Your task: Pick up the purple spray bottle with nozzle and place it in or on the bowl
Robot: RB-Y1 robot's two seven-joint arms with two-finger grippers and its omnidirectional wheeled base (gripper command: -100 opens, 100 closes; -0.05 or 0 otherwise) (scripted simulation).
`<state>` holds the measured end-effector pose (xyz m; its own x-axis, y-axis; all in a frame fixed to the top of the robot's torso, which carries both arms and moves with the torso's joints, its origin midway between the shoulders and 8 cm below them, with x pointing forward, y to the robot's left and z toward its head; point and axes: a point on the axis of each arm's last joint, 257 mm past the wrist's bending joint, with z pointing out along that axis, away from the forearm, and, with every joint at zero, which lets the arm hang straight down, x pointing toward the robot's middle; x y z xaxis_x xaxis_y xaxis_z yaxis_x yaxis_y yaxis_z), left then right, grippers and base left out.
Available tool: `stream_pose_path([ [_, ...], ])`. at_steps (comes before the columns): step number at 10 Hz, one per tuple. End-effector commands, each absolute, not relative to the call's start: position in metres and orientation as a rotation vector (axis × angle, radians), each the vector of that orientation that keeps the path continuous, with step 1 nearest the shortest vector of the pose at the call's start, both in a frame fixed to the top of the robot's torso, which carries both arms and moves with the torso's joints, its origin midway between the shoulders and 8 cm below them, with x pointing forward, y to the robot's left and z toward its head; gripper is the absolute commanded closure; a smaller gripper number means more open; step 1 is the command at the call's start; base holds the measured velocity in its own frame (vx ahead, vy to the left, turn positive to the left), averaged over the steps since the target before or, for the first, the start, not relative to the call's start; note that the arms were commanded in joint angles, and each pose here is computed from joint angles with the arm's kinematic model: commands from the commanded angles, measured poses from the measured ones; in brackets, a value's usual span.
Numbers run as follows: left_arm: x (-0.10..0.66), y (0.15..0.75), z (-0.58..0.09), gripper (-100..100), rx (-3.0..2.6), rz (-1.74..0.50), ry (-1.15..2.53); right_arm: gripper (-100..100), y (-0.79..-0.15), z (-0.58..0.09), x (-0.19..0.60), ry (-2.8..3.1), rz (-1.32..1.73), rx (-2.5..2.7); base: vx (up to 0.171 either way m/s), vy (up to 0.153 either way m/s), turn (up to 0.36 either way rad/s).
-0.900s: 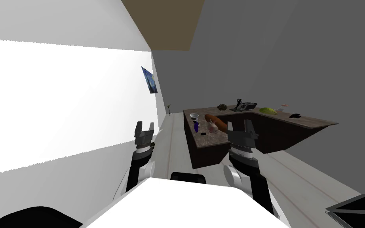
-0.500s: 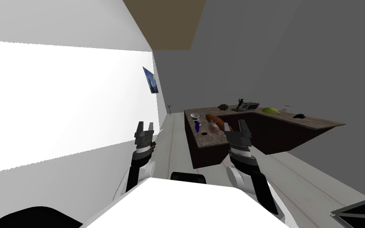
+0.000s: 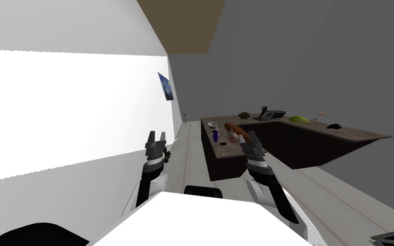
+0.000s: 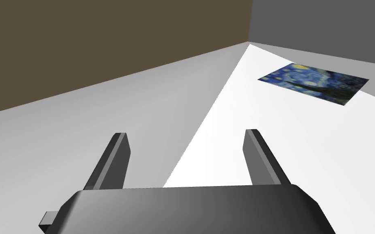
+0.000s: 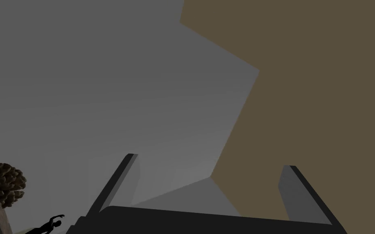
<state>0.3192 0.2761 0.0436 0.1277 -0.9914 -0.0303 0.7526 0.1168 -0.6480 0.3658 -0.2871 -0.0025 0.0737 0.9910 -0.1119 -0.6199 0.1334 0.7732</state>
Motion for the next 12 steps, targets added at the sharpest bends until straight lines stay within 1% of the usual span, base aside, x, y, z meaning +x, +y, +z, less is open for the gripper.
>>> stream_pose_path([
  [1,0.319,0.276,0.044,0,-0.555,-1.367,0.530,-100,-0.295,-0.016,0.375,0.791,1.294,0.642,-0.058,0.042,0.076],
  [8,0.319,0.276,0.044,0,-0.555,-1.367,0.530,-100,-0.332,-0.086,0.410,0.978,1.080,0.701,-0.049,0.052,0.082],
  [12,0.319,0.276,0.044,0,-0.555,-1.367,0.530,-100,-0.355,-0.128,0.424,1.111,0.927,0.694,-0.007,0.064,0.077],
])
